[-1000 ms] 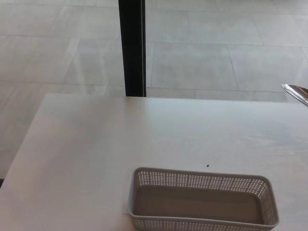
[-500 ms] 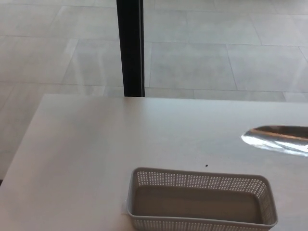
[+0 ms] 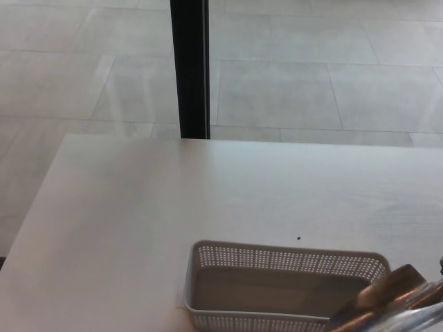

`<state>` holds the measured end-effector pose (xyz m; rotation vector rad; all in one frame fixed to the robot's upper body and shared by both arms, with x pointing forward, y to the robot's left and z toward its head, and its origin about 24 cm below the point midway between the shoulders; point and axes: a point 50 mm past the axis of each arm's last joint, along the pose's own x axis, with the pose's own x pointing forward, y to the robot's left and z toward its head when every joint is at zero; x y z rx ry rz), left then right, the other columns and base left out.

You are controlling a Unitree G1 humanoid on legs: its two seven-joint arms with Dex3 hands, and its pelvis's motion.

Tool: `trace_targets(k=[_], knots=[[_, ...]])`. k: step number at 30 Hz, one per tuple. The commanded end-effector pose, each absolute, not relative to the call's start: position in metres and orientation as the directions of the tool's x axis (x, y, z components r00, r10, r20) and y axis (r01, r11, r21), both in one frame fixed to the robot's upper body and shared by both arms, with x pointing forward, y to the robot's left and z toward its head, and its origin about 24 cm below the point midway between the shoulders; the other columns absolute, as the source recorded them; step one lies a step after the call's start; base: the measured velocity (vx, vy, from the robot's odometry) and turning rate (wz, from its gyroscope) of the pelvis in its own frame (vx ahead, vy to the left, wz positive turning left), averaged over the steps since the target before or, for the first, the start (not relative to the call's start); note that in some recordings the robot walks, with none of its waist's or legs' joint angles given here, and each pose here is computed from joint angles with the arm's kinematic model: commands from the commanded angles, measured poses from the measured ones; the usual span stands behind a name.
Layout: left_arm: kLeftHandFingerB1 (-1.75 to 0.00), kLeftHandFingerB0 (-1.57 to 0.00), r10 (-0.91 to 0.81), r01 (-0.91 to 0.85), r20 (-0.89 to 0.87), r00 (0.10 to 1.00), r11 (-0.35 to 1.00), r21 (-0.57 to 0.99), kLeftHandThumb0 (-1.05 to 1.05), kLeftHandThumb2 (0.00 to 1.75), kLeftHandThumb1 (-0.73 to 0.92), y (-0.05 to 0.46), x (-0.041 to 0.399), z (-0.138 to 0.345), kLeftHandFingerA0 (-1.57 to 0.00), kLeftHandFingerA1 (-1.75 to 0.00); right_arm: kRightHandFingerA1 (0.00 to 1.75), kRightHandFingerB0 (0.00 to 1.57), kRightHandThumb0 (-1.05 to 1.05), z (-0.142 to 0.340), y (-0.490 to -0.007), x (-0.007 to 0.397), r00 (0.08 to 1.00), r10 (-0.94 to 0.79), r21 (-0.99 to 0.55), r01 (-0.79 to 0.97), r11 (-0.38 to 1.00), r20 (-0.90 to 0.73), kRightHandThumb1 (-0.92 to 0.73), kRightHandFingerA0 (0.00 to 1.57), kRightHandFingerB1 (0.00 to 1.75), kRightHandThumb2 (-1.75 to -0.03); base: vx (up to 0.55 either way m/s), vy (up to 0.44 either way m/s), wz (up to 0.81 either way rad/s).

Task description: A garden tool is kept on the righthand side and a container is kept on the lefthand side on a desk infront of the robot. the robot uses its right hand to pick up the garden tool and makes a scooping motion inside the container

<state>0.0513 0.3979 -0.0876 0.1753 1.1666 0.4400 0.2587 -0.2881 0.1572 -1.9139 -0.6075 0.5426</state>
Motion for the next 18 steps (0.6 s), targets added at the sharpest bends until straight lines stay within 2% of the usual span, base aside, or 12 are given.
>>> trace_targets(k=[1,2,3,6,9,11,13,14,15,16,17,18], knots=[[-0.48,-0.48,0.444,-0.242,-0.838,0.316,0.892,0.381,-0.55,0.59,0.67,0.4091,0.0512,-0.0783,-0.52,-0.65,1.61,0.88,-0.34,0.1680,-0.2845,0.2563,0.712,0.681,-0.866,0.218,-0.449,-0.173,-0.65,0.91,0.99,-0.69,0.00,0.000,0.00],[-0.49,-0.48,0.440,-0.248,-0.839,0.320,0.894,0.374,-0.53,0.60,0.66,0.4092,0.0517,-0.0781,-0.51,-0.64,1.69,0.82,-0.32,0.1688,-0.2849,0.2570,0.721,0.669,-0.863,0.209,-0.460,-0.182,-0.68,0.90,1.11,-0.67,0.00,0.000,0.00],[-0.49,-0.48,0.436,-0.255,-0.840,0.324,0.895,0.366,-0.53,0.60,0.66,0.4088,0.0524,-0.0782,-0.51,-0.64,1.69,0.82,-0.32,0.1697,-0.2855,0.2576,0.730,0.656,-0.859,0.199,-0.472,-0.191,-0.68,0.90,1.11,-0.67,0.00,0.000,0.00],[-0.51,-0.49,0.436,-0.246,-0.841,0.321,0.896,0.371,-0.56,0.60,0.66,0.4081,0.0509,-0.0790,-0.53,-0.69,1.56,0.93,-0.35,0.1693,-0.2865,0.2595,0.764,0.605,-0.833,0.172,-0.526,-0.224,-0.68,0.93,0.67,-0.65,0.00,0.000,0.00],[-0.47,-0.45,0.426,-0.237,-0.845,0.323,0.901,0.363,-0.56,0.60,0.66,0.4086,0.0486,-0.0783,-0.48,-0.62,1.56,0.90,-0.36,0.1671,-0.2868,0.2612,0.818,0.513,-0.799,0.116,-0.590,-0.260,-0.72,0.96,0.62,-0.61,0.00,0.000,0.00],[-0.46,-0.47,0.428,-0.239,-0.846,0.318,0.900,0.366,-0.56,0.60,0.67,0.4081,0.0469,-0.0793,-0.49,-0.60,1.58,0.84,-0.36,0.1663,-0.2866,0.2616,0.829,0.484,-0.790,0.088,-0.606,-0.280,-0.74,0.90,0.58,-0.68,0.00,0.000,0.00],[-0.46,-0.45,0.430,-0.230,-0.845,0.318,0.899,0.372,-0.56,0.60,0.68,0.4076,0.0470,-0.0797,-0.47,-0.60,1.60,0.87,-0.38,0.1652,-0.2870,0.2621,0.836,0.481,-0.811,0.077,-0.580,-0.265,-0.73,0.91,0.64,-0.69,0.00,0.000,0.00],[-0.44,-0.44,0.423,-0.222,-0.849,0.318,0.903,0.367,-0.56,0.60,0.68,0.4072,0.0466,-0.0800,-0.45,-0.58,1.64,0.85,-0.38,0.1641,-0.2876,0.2620,0.846,0.469,-0.839,0.049,-0.541,-0.253,-0.76,0.95,0.82,-0.62,0.00,0.000,0.00],[-0.44,-0.44,0.422,-0.221,-0.849,0.318,0.904,0.366,-0.56,0.60,0.68,0.4071,0.0467,-0.0800,-0.45,-0.58,1.64,0.85,-0.38,0.1641,-0.2875,0.2620,0.848,0.467,-0.842,0.045,-0.537,-0.252,-0.76,0.95,0.82,-0.62,0.00,0.000,0.00],[-0.44,-0.44,0.422,-0.226,-0.849,0.317,0.903,0.364,-0.56,0.60,0.68,0.4068,0.0470,-0.0804,-0.44,-0.58,1.70,0.81,-0.36,0.1647,-0.2876,0.2628,0.852,0.460,-0.852,0.032,-0.523,-0.250,-0.73,0.89,1.02,-0.66,0.00,0.000,0.00],[-0.44,-0.44,0.422,-0.233,-0.849,0.316,0.903,0.362,-0.56,0.60,0.68,0.4065,0.0470,-0.0807,-0.44,-0.58,1.70,0.81,-0.36,0.1650,-0.2878,0.2638,0.856,0.453,-0.864,0.016,-0.503,-0.248,-0.73,0.89,1.02,-0.66,0.00,0.000,0.00],[-0.47,-0.47,0.427,-0.250,-0.850,0.307,0.898,0.361,-0.55,0.60,0.66,0.4065,0.0456,-0.0811,-0.48,-0.61,1.72,0.73,-0.28,0.1678,-0.2886,0.2656,0.860,0.452,-0.896,-0.010,-0.445,-0.234,-0.70,0.90,1.28,-0.66,0.00,0.000,0.00]])
